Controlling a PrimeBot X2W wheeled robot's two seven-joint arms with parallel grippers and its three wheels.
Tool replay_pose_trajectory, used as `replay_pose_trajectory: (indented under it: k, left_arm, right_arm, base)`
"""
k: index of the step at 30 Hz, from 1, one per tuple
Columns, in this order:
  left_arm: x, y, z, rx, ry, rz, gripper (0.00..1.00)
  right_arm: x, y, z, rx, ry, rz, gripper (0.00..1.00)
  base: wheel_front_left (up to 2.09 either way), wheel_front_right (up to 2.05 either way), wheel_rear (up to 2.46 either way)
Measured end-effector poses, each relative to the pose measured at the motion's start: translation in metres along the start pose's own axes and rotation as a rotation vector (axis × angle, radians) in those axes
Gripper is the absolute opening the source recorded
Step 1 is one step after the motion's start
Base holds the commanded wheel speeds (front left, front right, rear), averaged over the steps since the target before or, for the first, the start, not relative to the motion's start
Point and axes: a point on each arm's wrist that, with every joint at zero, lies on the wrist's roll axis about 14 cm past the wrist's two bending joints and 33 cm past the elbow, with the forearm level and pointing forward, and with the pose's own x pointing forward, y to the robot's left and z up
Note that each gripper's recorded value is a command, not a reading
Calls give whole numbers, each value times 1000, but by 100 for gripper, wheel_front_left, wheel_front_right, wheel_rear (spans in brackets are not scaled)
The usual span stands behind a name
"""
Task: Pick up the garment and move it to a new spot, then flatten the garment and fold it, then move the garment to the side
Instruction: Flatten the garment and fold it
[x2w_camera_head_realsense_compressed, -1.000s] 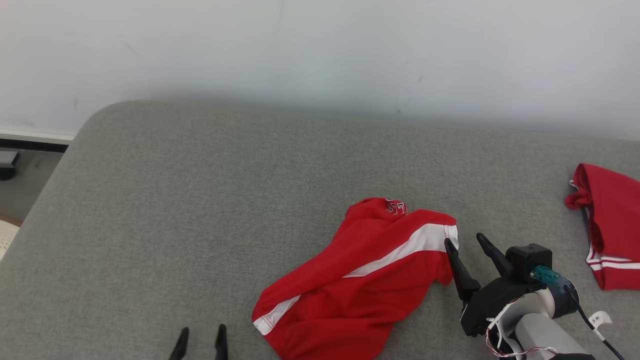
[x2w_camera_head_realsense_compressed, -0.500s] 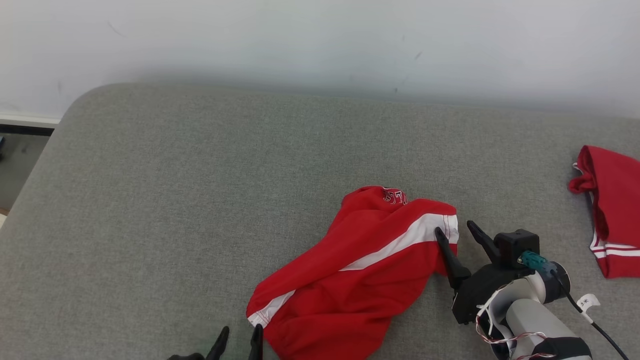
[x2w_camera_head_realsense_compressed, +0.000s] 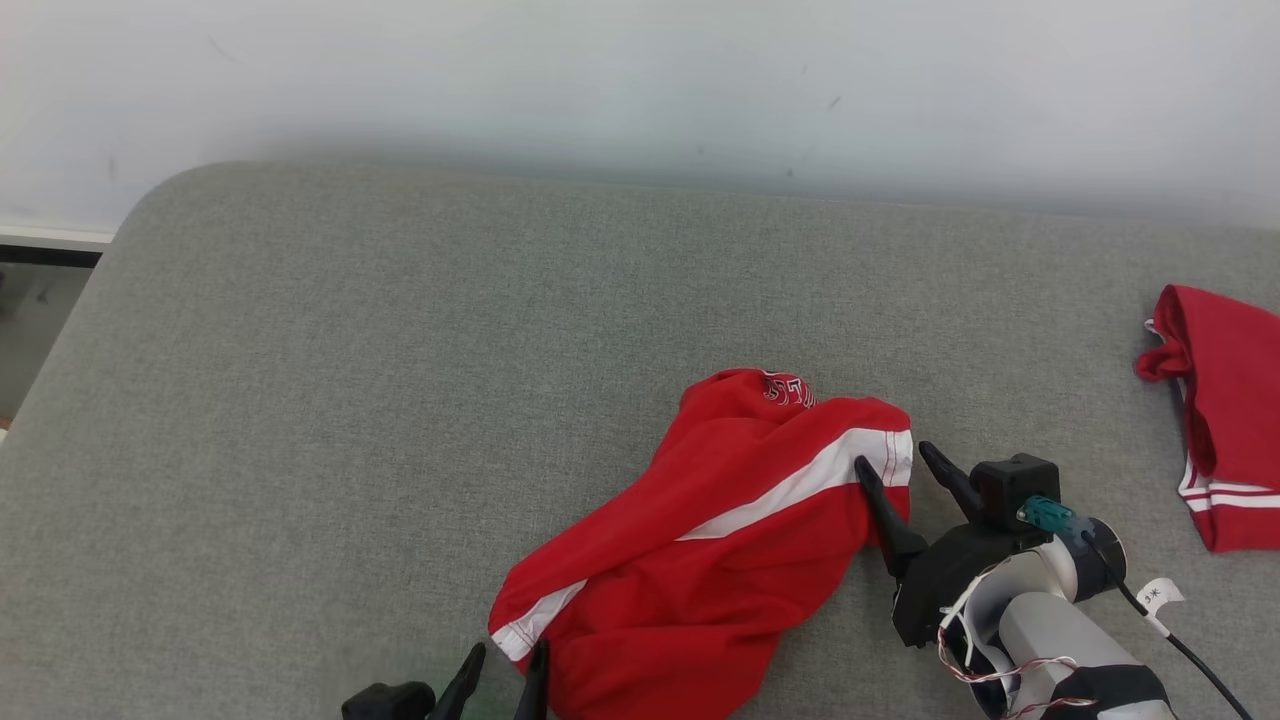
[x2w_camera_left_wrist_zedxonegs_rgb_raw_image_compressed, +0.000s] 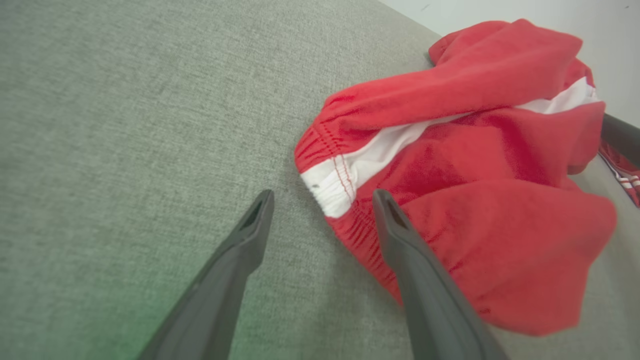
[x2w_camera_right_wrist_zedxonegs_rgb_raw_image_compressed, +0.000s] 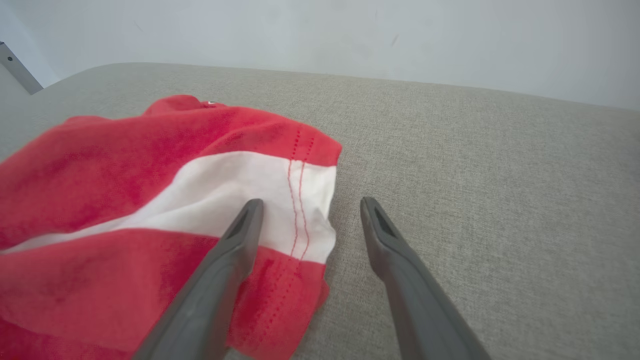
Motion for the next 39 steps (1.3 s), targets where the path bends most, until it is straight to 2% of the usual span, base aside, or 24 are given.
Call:
replay_pose_trajectory:
  k: [7, 8, 9, 10, 14, 26, 32, 36, 39]
  left_arm:
    - [5, -4, 0, -26, 7, -8, 100]
    - [6, -5, 1, -30, 6, -12, 92]
    - [7, -6, 2, -40, 4, -15, 38]
    - [7, -6, 2, -40, 4, -15, 0]
    - [8, -6, 6, -86, -11, -9, 0]
    - [-9, -14, 31, -38, -114, -47, 0]
    - [-3, -24, 66, 82, -181, -137, 0]
    - [27, -47, 110, 224, -197, -249, 0]
    - [54, -64, 160, 287, -226, -309, 0]
  right_arm:
    - [-2, 1, -1, 1, 5, 4, 100]
    - [-2, 2, -2, 6, 6, 5, 78]
    - [-3, 4, -4, 8, 12, 7, 0]
    - [-3, 4, -4, 8, 12, 7, 0]
    - [-3, 10, -5, 18, 16, 19, 0]
    - [-26, 8, 11, 46, -56, 26, 0]
    - [-36, -3, 30, 71, -123, 31, 0]
    - [-18, -6, 72, 65, -181, 62, 0]
    - [2, -11, 116, 93, -225, 75, 0]
  base:
    - [0, 0, 0]
    - [0, 0, 0]
    - [0, 0, 0]
    - [0, 0, 0]
    - [0, 0, 0]
    - [0, 0, 0]
    - [0, 0, 0]
    - [0, 0, 0]
    - [0, 0, 0]
